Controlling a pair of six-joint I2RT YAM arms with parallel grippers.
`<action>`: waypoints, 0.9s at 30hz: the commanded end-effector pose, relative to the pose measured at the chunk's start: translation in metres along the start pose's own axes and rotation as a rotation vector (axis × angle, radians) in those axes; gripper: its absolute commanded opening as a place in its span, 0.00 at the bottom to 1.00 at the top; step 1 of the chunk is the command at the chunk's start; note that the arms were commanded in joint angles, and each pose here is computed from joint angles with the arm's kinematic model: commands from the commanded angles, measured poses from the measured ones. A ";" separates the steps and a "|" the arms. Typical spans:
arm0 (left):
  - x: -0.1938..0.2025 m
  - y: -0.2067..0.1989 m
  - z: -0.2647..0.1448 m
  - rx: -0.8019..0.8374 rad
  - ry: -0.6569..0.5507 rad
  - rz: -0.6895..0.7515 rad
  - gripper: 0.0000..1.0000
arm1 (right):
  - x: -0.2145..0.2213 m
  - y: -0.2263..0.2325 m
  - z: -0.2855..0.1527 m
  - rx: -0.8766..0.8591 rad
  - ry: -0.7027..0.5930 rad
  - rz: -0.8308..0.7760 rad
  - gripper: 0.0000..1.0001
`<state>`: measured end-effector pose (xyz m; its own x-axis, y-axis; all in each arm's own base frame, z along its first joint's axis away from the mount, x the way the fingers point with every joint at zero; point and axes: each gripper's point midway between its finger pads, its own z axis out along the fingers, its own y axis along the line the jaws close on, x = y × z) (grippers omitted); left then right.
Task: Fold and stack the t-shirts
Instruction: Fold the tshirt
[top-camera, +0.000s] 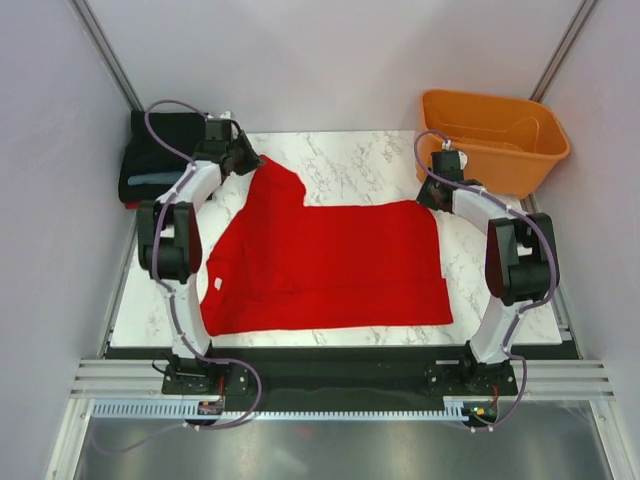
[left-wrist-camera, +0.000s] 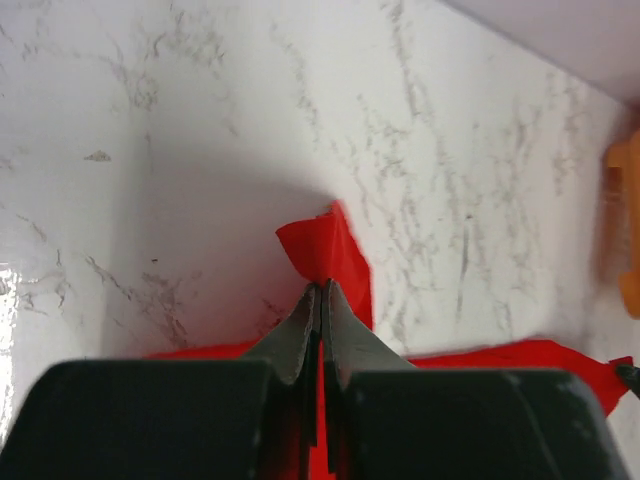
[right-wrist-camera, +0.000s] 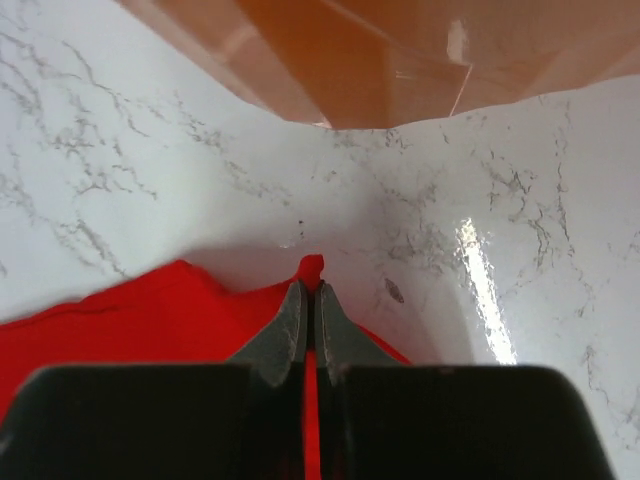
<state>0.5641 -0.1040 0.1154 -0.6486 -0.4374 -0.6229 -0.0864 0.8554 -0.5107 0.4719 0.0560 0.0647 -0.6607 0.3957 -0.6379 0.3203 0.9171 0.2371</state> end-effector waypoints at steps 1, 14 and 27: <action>-0.020 -0.037 -0.055 0.074 -0.044 -0.001 0.02 | -0.026 0.022 -0.037 -0.103 -0.074 -0.017 0.00; 0.038 -0.033 -0.175 0.090 -0.073 0.026 0.02 | 0.016 0.005 -0.093 -0.149 -0.036 -0.012 0.00; 0.123 0.010 -0.260 0.023 -0.114 -0.013 0.02 | 0.045 -0.036 -0.122 -0.061 -0.073 -0.006 0.00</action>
<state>0.3093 -0.0862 0.2036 -0.5507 -0.4451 -0.7062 0.0036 0.8447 -0.5352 0.3537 0.0568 0.1137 -0.6398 0.3864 -0.6644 0.2455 0.9219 0.2998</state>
